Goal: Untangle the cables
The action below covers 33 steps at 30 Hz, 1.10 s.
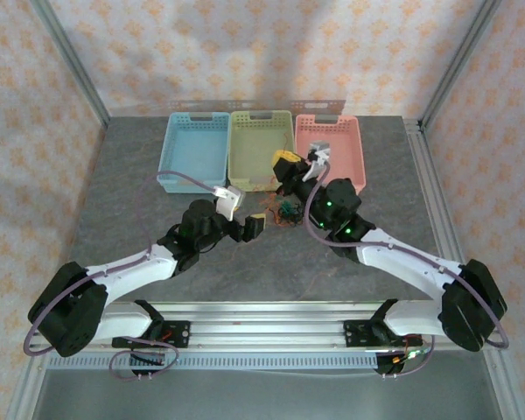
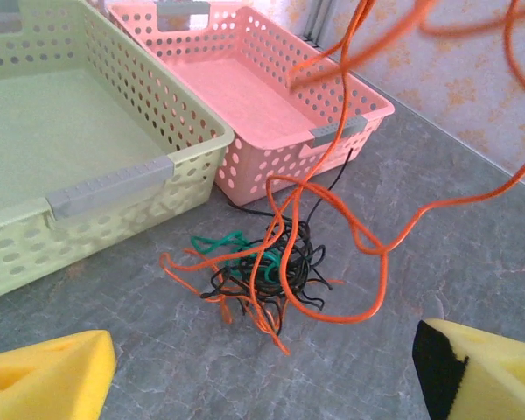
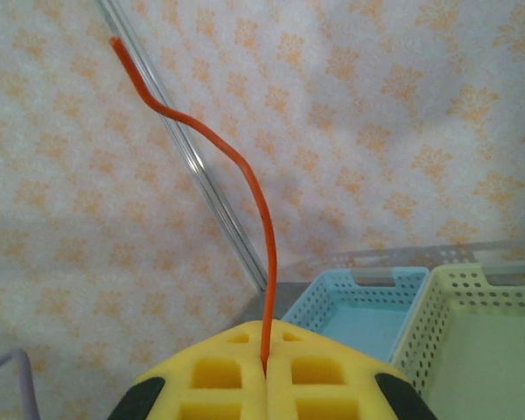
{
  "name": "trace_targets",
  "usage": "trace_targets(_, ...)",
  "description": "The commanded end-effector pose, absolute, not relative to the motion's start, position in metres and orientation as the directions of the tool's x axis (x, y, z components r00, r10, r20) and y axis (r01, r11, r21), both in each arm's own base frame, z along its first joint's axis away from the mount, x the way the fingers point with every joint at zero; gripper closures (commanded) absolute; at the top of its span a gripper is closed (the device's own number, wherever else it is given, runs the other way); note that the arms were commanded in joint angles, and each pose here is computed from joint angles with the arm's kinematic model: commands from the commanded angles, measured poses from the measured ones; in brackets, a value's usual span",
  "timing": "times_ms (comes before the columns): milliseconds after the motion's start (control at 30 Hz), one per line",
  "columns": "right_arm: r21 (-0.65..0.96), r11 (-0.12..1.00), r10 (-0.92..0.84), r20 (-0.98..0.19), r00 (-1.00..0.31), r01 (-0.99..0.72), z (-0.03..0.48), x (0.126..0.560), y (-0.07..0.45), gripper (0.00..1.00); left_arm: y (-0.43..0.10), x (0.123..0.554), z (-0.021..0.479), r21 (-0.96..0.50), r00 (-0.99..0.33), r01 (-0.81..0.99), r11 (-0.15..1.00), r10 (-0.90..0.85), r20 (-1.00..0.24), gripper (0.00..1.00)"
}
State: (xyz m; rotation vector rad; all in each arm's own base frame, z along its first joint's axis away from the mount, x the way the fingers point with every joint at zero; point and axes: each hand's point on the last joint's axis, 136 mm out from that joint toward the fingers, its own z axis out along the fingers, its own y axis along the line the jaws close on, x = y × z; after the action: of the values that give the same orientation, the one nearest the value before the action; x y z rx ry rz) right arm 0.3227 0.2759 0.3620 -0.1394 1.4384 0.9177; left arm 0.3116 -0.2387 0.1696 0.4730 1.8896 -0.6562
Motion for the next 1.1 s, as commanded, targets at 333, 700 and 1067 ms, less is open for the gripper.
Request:
trace_targets(333, 0.615, 0.561, 0.613, -0.759, -0.221, -0.554, 0.417, 0.319, 0.263, 1.00, -0.254, 0.300, 0.170, -0.061, -0.234, 0.640, 0.766, 0.119, -0.965, 0.14)
trace_targets(700, 0.694, 0.470, 0.660, -0.687, -0.305, -0.546, 0.434, 0.308, 0.263, 1.00, -0.252, 0.303, 0.166, 0.000, -0.216, 0.607, 0.795, 0.165, -0.962, 0.14)
trace_targets(1067, 0.736, 0.303, 0.658, -0.621, -0.426, -0.605, 0.485, 0.267, 0.269, 1.00, -0.250, 0.305, 0.166, 0.009, -0.214, 0.591, 0.806, 0.168, -0.962, 0.17)
